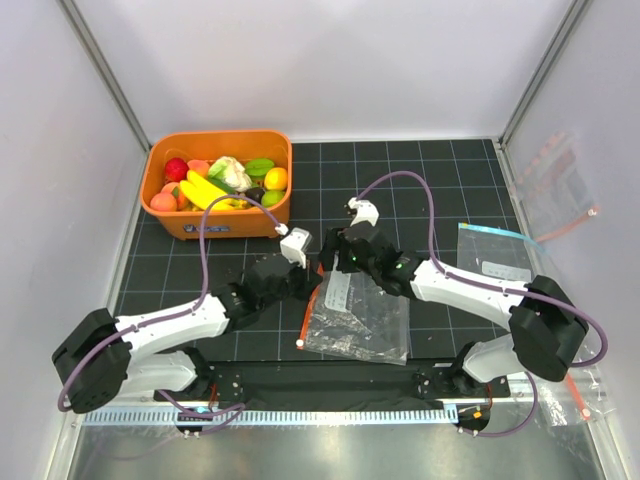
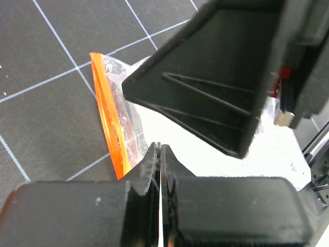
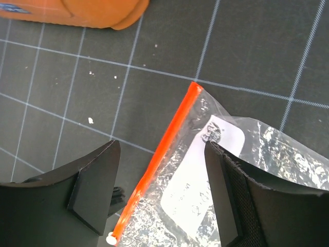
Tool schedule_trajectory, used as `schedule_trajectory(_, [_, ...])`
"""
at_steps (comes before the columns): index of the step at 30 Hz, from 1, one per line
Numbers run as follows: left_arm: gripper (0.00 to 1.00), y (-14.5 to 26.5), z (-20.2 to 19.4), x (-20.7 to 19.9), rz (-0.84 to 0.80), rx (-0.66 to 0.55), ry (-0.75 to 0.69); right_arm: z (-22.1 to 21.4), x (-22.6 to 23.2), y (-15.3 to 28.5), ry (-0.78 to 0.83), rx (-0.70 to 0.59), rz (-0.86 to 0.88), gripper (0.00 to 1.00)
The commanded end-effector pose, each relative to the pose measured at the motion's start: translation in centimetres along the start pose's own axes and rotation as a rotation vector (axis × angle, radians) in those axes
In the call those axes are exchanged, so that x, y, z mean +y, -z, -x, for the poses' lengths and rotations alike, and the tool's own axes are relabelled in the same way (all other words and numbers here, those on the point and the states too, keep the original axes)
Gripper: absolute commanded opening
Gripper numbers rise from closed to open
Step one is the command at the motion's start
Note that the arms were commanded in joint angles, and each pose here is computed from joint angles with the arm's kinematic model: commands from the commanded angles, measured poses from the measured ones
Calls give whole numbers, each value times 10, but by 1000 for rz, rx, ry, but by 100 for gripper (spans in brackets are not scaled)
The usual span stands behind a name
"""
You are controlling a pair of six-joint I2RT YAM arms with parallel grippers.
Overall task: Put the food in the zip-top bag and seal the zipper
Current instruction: Pick up the zipper food storage bag at the center of the board.
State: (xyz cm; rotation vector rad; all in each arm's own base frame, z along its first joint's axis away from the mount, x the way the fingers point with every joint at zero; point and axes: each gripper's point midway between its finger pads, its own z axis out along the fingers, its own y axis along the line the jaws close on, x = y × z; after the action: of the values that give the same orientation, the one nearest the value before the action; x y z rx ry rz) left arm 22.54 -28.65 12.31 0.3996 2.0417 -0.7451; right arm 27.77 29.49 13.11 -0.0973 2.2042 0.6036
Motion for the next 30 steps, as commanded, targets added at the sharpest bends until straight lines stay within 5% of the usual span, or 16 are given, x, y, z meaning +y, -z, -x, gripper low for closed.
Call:
schedule_trajectory(1, [0,-1,30,-14,-11,-100,-49,19,4,4,-23,-46,-24,73])
schedule_trajectory(10, [2,18,45,27,243,-166,2,8,-26,-2,23,14,-205,77])
schedule_trajectory(17, [23,58,60,68,401,-305,114,1,-19,-9,91,-6,-274,84])
schedule_trajectory(25, [38,69,59,104,513,-302,218,-3,-1,-6,216,-61,-382,100])
schedule_trajectory(30, [62,82,59,123,578,-328,294,-4,3,-9,286,-103,-468,100])
